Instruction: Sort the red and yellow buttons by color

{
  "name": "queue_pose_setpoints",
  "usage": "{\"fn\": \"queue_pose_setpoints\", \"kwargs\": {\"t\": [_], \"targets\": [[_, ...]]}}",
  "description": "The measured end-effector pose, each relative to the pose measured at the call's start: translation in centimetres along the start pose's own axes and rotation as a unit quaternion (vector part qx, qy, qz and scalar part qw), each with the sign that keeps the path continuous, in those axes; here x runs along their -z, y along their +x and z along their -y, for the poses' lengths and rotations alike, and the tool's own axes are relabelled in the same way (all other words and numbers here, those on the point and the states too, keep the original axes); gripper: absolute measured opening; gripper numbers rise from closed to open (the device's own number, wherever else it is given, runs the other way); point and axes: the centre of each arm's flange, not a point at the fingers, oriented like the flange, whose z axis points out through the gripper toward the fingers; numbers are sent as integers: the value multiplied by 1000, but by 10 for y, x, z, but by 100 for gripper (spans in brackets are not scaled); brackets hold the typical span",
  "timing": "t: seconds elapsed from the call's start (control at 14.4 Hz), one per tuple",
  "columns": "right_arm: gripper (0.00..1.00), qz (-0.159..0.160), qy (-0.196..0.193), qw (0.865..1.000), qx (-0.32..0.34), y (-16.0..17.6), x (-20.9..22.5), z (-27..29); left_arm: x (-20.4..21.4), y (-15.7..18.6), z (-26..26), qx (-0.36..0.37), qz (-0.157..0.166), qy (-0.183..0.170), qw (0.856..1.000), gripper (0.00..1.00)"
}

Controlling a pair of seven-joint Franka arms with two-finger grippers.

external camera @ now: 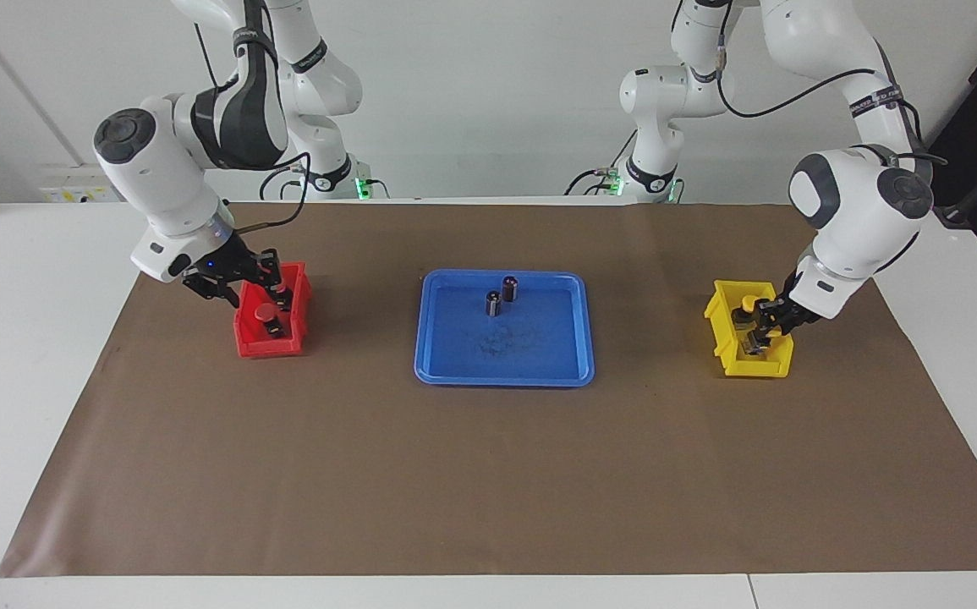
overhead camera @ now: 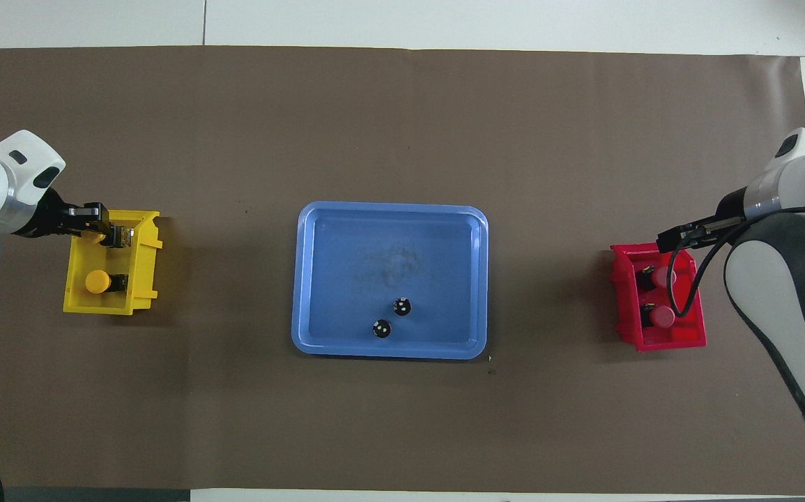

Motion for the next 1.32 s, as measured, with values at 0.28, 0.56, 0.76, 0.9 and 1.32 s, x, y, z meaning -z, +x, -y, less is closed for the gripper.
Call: {"fn": "queue_pose_setpoints", "kwargs": {"t": [0.28,0.56,0.76,0.9,1.32], "targets": [[99,-1,-2,1000,-8,-29,61,11,-24,-3,8,6,-1,1,1000,41],[100,20,-8,998,-55,-45,116,11,-25,-3,8,4,-7,2,1000,44],[100,6,-20,997,-76,-36,138,-9,-24,-3,7,3,-7,2,1000,56],[100,4,-20,996,-85,-30,139,-21,-20,-3,7,2,-4,1,1000,56],[100,6,-20,994,-110,-23,146,-51,24,-1,6,1,16,-2,1000,60]]}}
